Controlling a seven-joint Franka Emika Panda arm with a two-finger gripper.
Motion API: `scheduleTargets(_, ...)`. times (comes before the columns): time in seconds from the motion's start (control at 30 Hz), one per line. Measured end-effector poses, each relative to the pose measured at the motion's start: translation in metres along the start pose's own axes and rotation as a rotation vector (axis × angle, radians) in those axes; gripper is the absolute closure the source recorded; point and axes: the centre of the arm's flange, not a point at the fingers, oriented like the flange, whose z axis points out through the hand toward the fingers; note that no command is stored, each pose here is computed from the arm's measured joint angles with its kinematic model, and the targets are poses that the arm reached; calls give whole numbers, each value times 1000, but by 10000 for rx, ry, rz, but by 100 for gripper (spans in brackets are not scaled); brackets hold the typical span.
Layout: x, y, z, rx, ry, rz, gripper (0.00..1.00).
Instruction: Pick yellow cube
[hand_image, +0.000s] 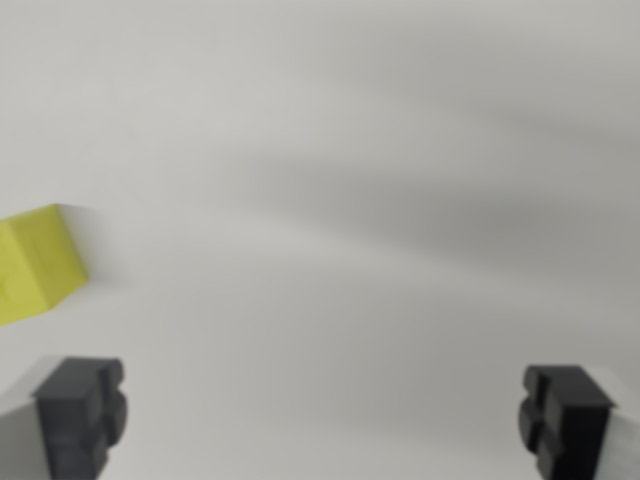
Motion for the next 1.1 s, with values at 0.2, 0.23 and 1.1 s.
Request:
scheduleTargets(0.2, -14, -9, 13, -3, -55, -306, 0)
scheduleTargets(0.23, -16, -10, 15, -4, -65, -358, 0)
scheduleTargets(1.1, -75, -49, 73, -22, -307, -1676, 0)
